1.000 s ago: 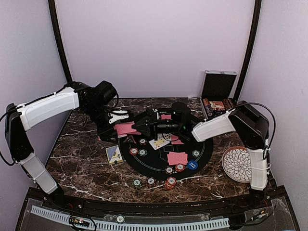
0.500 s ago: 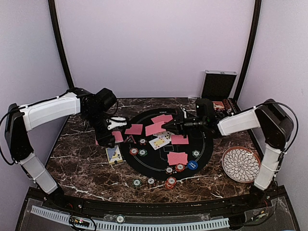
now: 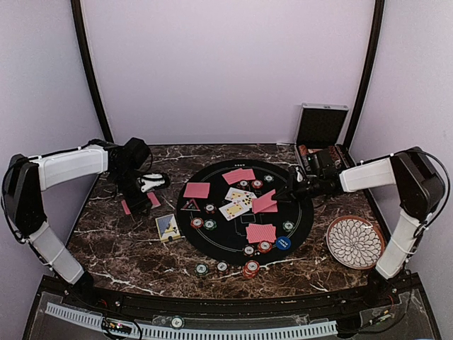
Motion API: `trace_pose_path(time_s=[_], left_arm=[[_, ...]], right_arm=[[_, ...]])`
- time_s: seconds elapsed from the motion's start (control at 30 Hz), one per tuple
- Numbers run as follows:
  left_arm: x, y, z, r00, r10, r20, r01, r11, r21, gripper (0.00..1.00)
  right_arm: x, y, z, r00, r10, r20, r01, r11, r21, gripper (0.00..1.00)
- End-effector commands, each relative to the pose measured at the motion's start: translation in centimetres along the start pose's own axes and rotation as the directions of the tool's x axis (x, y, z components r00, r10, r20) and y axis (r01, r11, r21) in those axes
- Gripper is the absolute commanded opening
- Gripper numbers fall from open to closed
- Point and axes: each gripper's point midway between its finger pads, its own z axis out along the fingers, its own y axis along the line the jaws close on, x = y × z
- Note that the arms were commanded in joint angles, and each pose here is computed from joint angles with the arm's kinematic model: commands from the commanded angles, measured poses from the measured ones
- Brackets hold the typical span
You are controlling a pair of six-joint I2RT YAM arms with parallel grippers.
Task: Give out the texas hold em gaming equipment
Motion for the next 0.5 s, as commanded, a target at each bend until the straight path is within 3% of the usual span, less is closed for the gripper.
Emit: trace_pose_path(time_s=[0.0, 0.23, 0.47], left_arm=[[1.6, 2.2, 0.0, 0.995, -0.096, 0.023, 0.098, 0.990, -0.099, 0.00], [4.2, 5.2, 1.8, 0.964, -0.266, 0.031, 0.267, 0.951, -0.153, 0.00], [3.3, 5.1, 3.0, 0.930, -0.361, 0.064, 0.365, 0.926, -0.090, 0.00]], right_arm=[[0.2, -2.8, 0.1, 1.000, -0.029, -0.006, 0.030, 0.995, 0.097, 0.00], [-0.2, -4.9, 0.3, 0.999, -0.049, -0.014, 0.051, 0.981, 0.187, 0.00], [-0.3, -6.4, 0.6, 0.999, -0.047, -0.018, 0.050, 0.968, 0.245, 0.02]])
